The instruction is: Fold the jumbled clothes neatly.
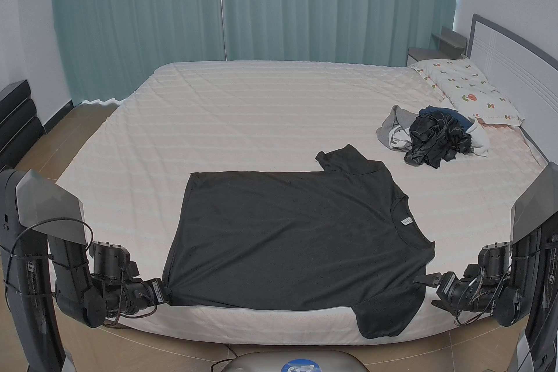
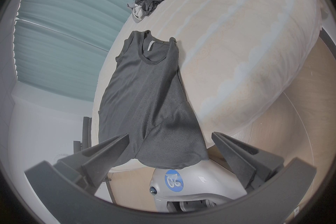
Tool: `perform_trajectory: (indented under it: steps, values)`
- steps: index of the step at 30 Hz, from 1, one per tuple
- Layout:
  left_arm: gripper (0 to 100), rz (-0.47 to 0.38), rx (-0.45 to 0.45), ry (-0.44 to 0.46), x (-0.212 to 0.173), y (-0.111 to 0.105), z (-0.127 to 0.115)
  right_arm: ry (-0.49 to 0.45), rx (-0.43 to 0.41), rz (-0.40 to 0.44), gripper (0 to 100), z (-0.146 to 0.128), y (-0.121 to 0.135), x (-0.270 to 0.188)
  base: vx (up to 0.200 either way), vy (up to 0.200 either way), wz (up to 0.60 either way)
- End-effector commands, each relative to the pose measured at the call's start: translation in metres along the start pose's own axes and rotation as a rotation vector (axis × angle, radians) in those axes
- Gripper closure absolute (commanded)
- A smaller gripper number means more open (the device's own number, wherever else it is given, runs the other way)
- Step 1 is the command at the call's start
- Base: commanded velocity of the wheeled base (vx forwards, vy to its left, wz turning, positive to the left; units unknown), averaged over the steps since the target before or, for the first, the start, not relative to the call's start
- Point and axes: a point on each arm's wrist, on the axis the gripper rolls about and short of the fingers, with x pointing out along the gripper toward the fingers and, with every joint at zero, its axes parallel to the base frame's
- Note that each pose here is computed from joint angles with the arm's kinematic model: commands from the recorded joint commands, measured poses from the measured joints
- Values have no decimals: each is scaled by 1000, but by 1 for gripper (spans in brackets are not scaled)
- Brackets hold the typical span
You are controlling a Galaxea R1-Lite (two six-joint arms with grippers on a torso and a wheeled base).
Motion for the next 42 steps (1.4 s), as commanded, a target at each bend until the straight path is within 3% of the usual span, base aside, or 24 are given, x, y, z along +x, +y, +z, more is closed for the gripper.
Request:
perform_trajectory:
  steps: [1,9,16,27,28,36,42]
  values:
    - [100,-25,-2,-12,-4,-3,3,-3,-27,7,0,0,1,-1,0,0,0]
    - [100,-98,-153,-49,-13,-7,17,-76,-141,25,0,14,6,16,0,0,0]
    - [100,-104,-191,-65,-15,-3,22,-89,-189,55,0,25,13,46,0,0,0]
    - [100,-105,-211,-81,-15,-1,26,-107,-242,-25,0,32,9,69,0,0,0]
    - [100,-108,-210,-83,-16,-2,26,-119,-244,-18,100,34,11,70,0,0,0]
    - [100,-137,-266,-124,-21,-7,36,-224,-270,58,100,58,34,65,0,0,0]
    - [100,-141,-288,-127,-20,-7,38,-236,-289,88,100,70,54,74,0,0,0]
